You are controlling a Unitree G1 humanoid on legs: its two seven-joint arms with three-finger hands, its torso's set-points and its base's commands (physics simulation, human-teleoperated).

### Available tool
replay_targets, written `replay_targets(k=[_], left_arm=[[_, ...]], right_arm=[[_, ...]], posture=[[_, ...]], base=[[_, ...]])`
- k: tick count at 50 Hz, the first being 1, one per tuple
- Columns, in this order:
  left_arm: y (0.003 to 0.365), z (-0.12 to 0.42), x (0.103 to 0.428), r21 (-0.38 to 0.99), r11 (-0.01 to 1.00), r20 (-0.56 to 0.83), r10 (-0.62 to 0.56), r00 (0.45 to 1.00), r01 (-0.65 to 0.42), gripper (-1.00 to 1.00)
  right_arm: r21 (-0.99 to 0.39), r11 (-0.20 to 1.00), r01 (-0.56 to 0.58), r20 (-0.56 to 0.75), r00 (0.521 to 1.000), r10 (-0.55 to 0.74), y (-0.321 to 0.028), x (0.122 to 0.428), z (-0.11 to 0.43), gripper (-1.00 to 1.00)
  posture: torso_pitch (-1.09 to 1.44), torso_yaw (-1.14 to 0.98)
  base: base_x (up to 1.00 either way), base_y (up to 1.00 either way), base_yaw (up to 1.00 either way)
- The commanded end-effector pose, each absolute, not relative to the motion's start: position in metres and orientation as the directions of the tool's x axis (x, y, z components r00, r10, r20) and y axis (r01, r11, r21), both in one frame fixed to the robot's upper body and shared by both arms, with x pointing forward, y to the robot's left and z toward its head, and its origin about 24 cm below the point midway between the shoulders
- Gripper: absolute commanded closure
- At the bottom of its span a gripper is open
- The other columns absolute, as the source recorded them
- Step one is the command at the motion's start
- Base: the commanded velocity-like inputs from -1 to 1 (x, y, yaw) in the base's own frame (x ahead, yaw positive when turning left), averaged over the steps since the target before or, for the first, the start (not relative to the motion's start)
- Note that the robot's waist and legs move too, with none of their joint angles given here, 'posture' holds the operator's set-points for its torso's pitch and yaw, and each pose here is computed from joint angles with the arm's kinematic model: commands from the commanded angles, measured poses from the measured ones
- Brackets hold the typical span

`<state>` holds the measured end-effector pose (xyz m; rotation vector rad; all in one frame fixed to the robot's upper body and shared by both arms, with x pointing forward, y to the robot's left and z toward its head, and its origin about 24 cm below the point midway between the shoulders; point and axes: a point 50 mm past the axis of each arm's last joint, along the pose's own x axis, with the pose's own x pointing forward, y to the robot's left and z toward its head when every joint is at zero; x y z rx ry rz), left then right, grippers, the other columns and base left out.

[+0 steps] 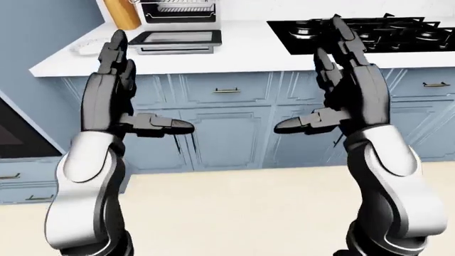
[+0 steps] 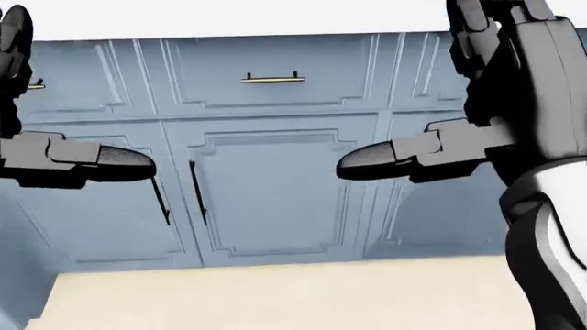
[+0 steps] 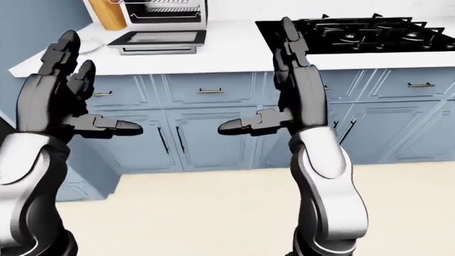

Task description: Pick the bread from the top rack and place it on the plate on the counter.

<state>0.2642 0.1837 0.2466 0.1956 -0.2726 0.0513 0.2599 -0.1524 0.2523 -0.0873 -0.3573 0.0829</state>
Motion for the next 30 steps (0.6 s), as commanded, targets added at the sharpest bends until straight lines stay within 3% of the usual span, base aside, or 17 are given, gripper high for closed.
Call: replay_targets(k=[1, 11, 30], left_arm=[[0.183, 0.258, 0.260, 0.191, 0.978, 0.321, 0.018, 0.947, -0.084, -1.00], [0.182, 0.286, 0.251, 0.227, 0.970, 0.361, -0.005, 0.933, -0.082, -1.00], [0.188, 0.299, 0.246, 0.253, 0.961, 0.385, 0.006, 0.923, -0.111, -1.00]], right_arm=[[-0.104, 0.991, -0.086, 0.401, 0.908, 0.121, -0.148, 0.255, 0.269, -1.00], [-0.099, 0.991, -0.085, 0.450, 0.885, 0.121, -0.151, 0.250, 0.301, -1.00], [-0.078, 0.992, -0.095, 0.487, 0.865, 0.121, -0.151, 0.245, 0.308, -1.00]], posture=[[0.00, 0.00], [0.00, 0.00], [0.00, 0.00]], base=[[0.02, 0.02, 0.00], [0.02, 0.02, 0.00], [0.20, 0.14, 0.00]])
